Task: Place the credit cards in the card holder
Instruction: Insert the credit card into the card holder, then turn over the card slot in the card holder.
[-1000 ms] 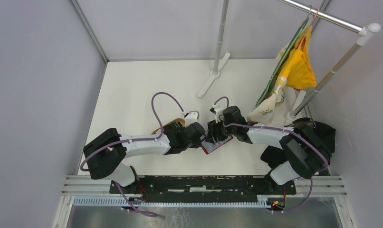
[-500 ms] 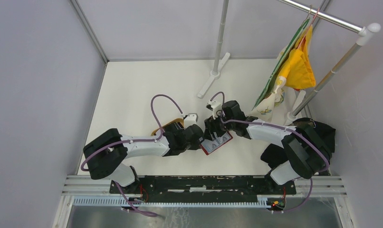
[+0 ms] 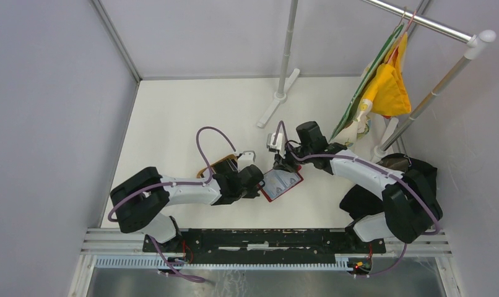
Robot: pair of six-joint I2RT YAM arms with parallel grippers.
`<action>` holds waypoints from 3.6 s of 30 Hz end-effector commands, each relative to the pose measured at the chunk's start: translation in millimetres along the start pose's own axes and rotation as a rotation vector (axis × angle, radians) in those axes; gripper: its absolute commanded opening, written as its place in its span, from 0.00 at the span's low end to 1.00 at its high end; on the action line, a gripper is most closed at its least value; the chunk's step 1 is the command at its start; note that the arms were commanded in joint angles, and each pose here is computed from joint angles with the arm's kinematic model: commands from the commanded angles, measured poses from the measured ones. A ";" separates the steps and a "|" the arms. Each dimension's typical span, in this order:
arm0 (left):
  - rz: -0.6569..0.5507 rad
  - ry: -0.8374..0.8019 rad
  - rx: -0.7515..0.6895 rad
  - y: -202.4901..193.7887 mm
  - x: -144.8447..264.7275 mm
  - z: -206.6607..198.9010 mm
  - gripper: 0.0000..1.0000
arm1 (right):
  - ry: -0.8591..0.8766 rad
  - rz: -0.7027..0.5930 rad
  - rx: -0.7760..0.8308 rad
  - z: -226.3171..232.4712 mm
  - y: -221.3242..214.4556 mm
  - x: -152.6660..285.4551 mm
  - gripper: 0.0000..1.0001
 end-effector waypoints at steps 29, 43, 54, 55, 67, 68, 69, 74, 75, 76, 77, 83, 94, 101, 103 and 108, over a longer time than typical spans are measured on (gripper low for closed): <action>-0.131 -0.043 0.014 57.8 -7.7 12.7 0.02 | 0.120 0.357 0.146 -21.6 -51.9 -12.9 0.08; -0.294 -0.169 0.044 63.5 52.5 22.0 0.40 | 0.145 0.385 0.075 -17.6 -62.8 -25.4 0.09; -0.313 -0.394 0.143 48.4 66.1 1.8 0.71 | 0.175 0.248 0.084 -19.4 -34.2 -1.5 0.12; -0.320 -0.416 0.158 48.1 67.0 -0.3 0.68 | 0.176 0.239 0.083 -19.5 -34.1 -0.8 0.12; -0.280 -0.447 0.200 49.0 43.2 -15.9 0.48 | 0.190 0.307 -0.003 -19.9 -57.7 -16.7 0.11; -0.271 -0.443 0.196 48.1 40.4 -16.7 0.48 | 0.185 0.315 -0.007 -20.6 -59.5 -17.8 0.11; -0.268 -0.441 0.193 48.4 38.3 -17.6 0.47 | 0.180 0.323 -0.009 -21.2 -61.4 -18.7 0.11; -0.255 -0.444 0.187 48.3 28.8 -22.2 0.45 | 0.170 0.370 -0.021 -21.4 -71.7 -25.5 0.11; -0.253 -0.446 0.187 48.4 27.5 -23.0 0.45 | 0.165 0.378 -0.023 -21.9 -73.2 -26.5 0.11; -0.252 -0.449 0.188 48.4 26.1 -23.8 0.45 | 0.158 0.385 -0.024 -22.8 -74.5 -27.0 0.11; -0.249 -0.451 0.190 47.7 24.5 -24.7 0.45 | 0.154 0.391 -0.026 -23.6 -75.7 -27.5 0.11; -0.231 -0.463 0.206 43.9 15.5 -29.1 0.44 | 0.144 0.413 -0.042 -26.3 -80.8 -28.7 0.11; -0.245 -0.476 0.209 53.1 9.2 -36.7 0.42 | 0.168 0.428 -0.057 -24.0 -82.5 -28.9 0.11; -0.225 -0.467 0.225 49.9 2.7 -37.3 0.39 | 0.170 0.429 -0.058 -24.1 -82.4 -28.8 0.11; -0.220 -0.463 0.228 48.8 0.7 -37.3 0.39 | 0.170 0.427 -0.057 -24.3 -82.2 -28.8 0.11; -0.223 -0.470 0.237 49.8 -0.8 -39.1 0.40 | 0.171 0.428 -0.057 -24.3 -82.5 -28.5 0.11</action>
Point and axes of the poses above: each gripper's point midway between its finger pads, its own x axis back along the fingers, its own z axis along the line the jaws close on, y = z × x, the point moved 3 cm from there along x, back along the fingers, and after that the axes turned 15 degrees about -x, right-handed, at the moved point
